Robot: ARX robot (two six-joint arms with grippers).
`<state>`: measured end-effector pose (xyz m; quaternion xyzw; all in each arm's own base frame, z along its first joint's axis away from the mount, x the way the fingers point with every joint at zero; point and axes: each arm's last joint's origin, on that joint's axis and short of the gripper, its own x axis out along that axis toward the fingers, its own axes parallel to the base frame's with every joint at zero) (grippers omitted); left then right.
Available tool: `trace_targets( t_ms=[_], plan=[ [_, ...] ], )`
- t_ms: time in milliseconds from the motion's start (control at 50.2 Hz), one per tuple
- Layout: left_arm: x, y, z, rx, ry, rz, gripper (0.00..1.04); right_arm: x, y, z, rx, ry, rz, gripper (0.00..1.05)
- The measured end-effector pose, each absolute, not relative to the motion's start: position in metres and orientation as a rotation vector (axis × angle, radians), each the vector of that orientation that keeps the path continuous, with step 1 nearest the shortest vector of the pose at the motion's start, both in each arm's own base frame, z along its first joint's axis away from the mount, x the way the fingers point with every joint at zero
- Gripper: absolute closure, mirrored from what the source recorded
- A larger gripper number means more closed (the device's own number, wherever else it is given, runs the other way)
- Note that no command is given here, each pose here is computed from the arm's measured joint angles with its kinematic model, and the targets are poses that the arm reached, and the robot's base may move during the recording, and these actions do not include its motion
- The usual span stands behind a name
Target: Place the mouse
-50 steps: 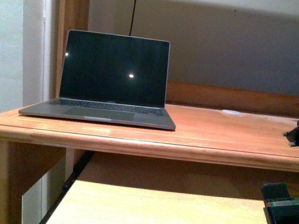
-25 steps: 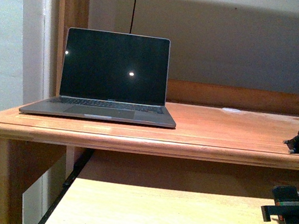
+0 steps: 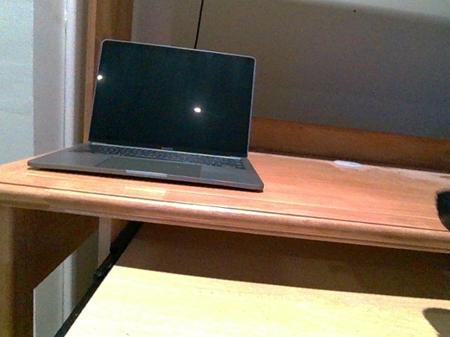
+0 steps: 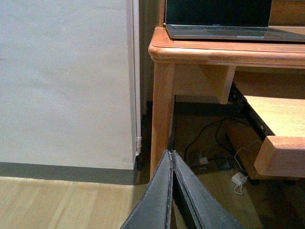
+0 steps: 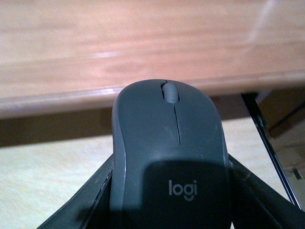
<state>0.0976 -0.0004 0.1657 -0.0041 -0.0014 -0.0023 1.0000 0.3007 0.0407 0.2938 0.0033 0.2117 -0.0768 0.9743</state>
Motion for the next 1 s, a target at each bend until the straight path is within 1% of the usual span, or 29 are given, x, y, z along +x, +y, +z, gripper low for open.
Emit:
trace_targets(
  t_ms=[100, 140, 199, 259, 279, 319, 459, 598, 658, 678, 718, 758, 798, 837, 957, 997],
  plan=[
    [0.098, 0.0, 0.166, -0.008, -0.002, -0.005, 1.02, 0.32, 0.057, 0.312, 0.007, 0.399, -0.158, 0.49],
    [0.098, 0.0, 0.166, -0.008, -0.002, -0.005, 1.02, 0.335, 0.069, 0.32, 0.012, 0.395, -0.159, 0.49],
    [0.098, 0.0, 0.166, -0.009, -0.002, -0.004, 0.89, 0.358, 0.086, 0.328, 0.001, 0.392, -0.168, 0.49],
    [0.098, 0.0, 0.166, -0.009, -0.002, -0.005, 0.79, 0.383, 0.102, 0.33, -0.019, 0.394, -0.189, 0.49],
    [0.098, 0.0, 0.166, -0.009, -0.002, -0.005, 0.73, 0.39, 0.106, 0.33, -0.027, 0.396, -0.199, 0.49],
    [0.098, 0.0, 0.166, -0.009, -0.002, -0.005, 0.68, 0.403, 0.113, 0.329, -0.04, 0.404, -0.218, 0.49],
    [0.098, 0.0, 0.166, -0.009, -0.002, -0.005, 0.48, 0.433, 0.129, 0.322, -0.078, 0.427, -0.261, 0.49],
    [0.098, 0.0, 0.166, -0.009, -0.002, -0.005, 0.22, 0.461, 0.138, 0.309, -0.113, 0.44, -0.298, 0.49],
    [0.098, 0.0, 0.166, -0.008, -0.002, -0.005, 0.08, 0.467, 0.141, 0.304, -0.127, 0.444, -0.301, 0.49],
    [0.098, 0.0, 0.166, -0.008, -0.002, -0.005, 0.06, 0.469, 0.142, 0.303, -0.136, 0.444, -0.304, 0.49],
    [0.098, 0.0, 0.166, -0.007, -0.002, -0.005, 0.08, 0.471, 0.143, 0.301, -0.145, 0.436, -0.305, 0.48],
    [0.098, 0.0, 0.166, -0.007, -0.002, -0.005, 0.08, 0.471, 0.144, 0.302, -0.143, 0.426, -0.298, 0.39],
    [0.098, 0.0, 0.166, -0.007, -0.002, -0.005, 0.08, 0.472, 0.145, 0.302, -0.136, 0.411, -0.29, 0.32],
    [0.098, 0.0, 0.166, -0.007, -0.002, -0.005, 0.08, 0.472, 0.145, 0.303, -0.125, 0.397, -0.281, 0.27],
    [0.098, 0.0, 0.166, -0.007, -0.002, -0.005, 0.08, 0.466, 0.142, 0.308, -0.07, 0.344, -0.23, 0.07],
    [0.098, 0.0, 0.166, -0.007, -0.002, -0.005, 0.08, 0.463, 0.14, 0.31, -0.049, 0.332, -0.208, 0.06]
  ],
)
